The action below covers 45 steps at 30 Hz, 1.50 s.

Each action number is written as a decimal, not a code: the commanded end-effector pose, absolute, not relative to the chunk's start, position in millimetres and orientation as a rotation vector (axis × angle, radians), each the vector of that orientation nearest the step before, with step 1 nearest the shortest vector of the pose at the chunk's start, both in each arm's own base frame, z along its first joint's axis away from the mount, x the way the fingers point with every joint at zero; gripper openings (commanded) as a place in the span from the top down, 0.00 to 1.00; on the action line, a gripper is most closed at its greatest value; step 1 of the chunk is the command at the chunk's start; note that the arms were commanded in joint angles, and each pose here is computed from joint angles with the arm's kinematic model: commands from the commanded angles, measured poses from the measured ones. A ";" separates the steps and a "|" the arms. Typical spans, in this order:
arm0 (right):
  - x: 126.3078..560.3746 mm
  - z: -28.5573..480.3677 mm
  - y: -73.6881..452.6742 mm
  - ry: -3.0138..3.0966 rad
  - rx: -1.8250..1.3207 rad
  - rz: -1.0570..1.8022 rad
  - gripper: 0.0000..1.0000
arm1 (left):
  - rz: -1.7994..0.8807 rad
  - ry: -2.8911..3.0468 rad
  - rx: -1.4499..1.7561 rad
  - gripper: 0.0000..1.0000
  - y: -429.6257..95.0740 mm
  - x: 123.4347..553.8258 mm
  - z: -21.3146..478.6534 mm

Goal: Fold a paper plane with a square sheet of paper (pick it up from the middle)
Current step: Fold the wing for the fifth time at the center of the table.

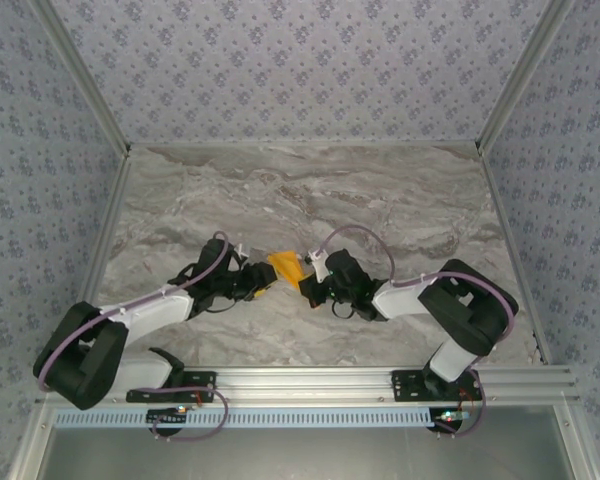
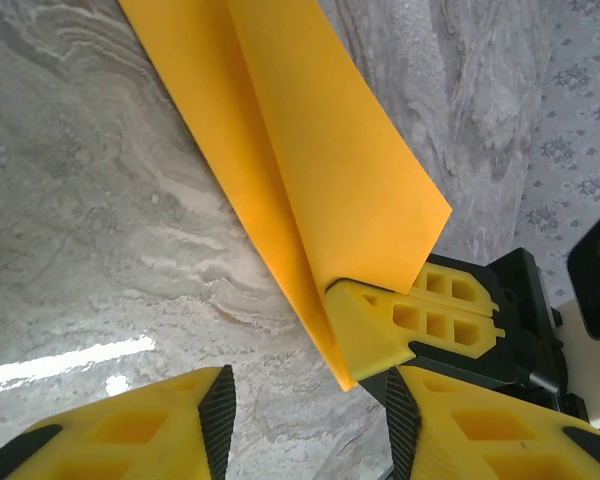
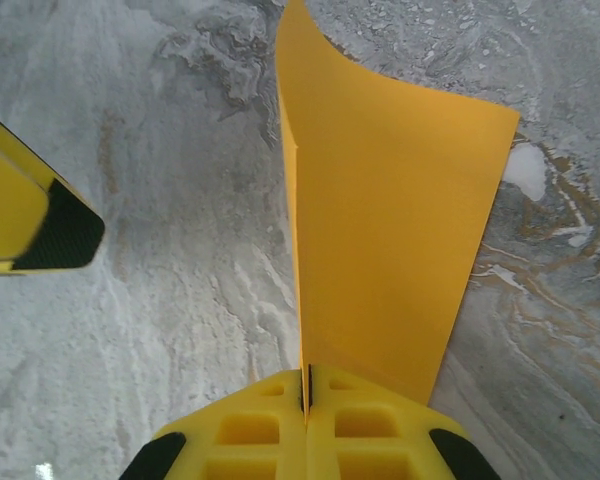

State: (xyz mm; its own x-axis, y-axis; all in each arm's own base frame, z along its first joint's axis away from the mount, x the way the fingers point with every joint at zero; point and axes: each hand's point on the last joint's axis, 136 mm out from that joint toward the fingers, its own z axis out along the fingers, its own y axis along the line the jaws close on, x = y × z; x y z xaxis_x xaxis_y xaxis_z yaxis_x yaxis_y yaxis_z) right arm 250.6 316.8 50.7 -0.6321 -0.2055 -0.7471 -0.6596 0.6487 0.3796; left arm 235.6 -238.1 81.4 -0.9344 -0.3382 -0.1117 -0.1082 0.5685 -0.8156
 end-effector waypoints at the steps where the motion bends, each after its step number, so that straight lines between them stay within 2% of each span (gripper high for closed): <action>1: 246.3 53.9 322.7 2.209 -0.598 1.004 0.99 | -1.345 2.463 -0.335 0.56 -246.2 244.9 91.1; 12: 249.3 52.7 324.0 2.300 -0.444 1.203 1.00 | -1.434 2.429 -0.244 0.63 -272.9 248.5 91.3; 24: 253.3 36.9 320.0 2.405 -0.315 1.295 1.00 | -1.461 2.408 -0.171 0.68 -289.6 253.3 86.4; 35: 251.5 25.9 318.2 2.470 -0.314 1.272 1.00 | -1.463 2.425 -0.164 0.71 -295.9 258.6 75.4; 45: 248.6 21.1 316.7 2.492 -0.338 1.253 1.00 | -1.414 2.423 -0.197 0.78 -294.5 267.3 61.8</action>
